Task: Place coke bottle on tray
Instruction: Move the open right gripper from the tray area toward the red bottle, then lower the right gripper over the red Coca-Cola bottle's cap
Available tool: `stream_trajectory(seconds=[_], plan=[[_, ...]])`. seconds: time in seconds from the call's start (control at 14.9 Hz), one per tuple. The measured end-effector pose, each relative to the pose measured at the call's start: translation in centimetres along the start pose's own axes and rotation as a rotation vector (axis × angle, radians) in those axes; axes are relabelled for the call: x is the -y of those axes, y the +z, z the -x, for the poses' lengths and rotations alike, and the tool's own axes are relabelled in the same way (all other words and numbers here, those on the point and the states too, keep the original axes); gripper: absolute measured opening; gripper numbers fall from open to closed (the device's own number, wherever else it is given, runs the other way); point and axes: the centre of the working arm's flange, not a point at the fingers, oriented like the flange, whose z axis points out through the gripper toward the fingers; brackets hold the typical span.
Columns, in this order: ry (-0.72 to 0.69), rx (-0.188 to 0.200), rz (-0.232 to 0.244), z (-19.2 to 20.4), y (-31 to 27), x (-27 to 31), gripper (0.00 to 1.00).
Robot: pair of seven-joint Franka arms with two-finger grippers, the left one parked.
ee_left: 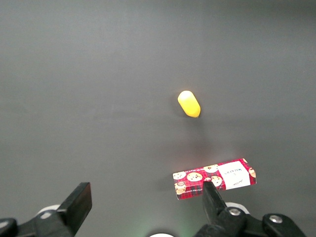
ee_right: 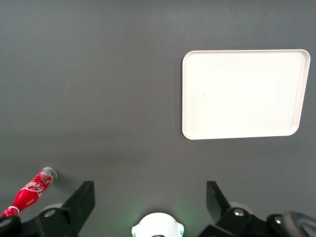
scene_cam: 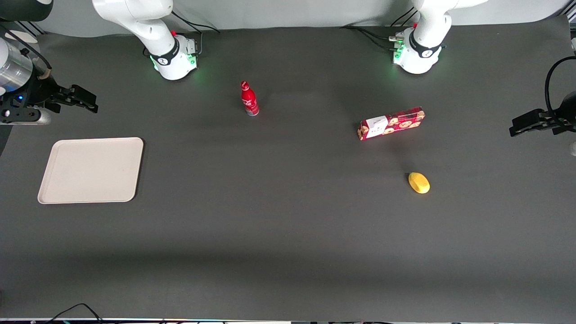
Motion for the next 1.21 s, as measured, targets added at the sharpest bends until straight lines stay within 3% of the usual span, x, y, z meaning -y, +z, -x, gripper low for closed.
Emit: stream_trajectory(seconds=[0.2, 0.54, 0.8, 1.07, 1.21], plan=[[-0.017, 0.002, 0.003, 0.1, 0.0, 1.0, 1.0], [-0.032, -0.007, -0.048, 1.1, -1.1, 2.1, 1.0], [-0.081, -0.021, -0.049, 3.1, -2.6, 5.3, 1.0], [-0.072, -0.025, -0.133, 6.9, -5.1, 13.8, 1.0], [-0.052, -0.006, -0.137, 8.9, -4.8, 19.2, 1.0]])
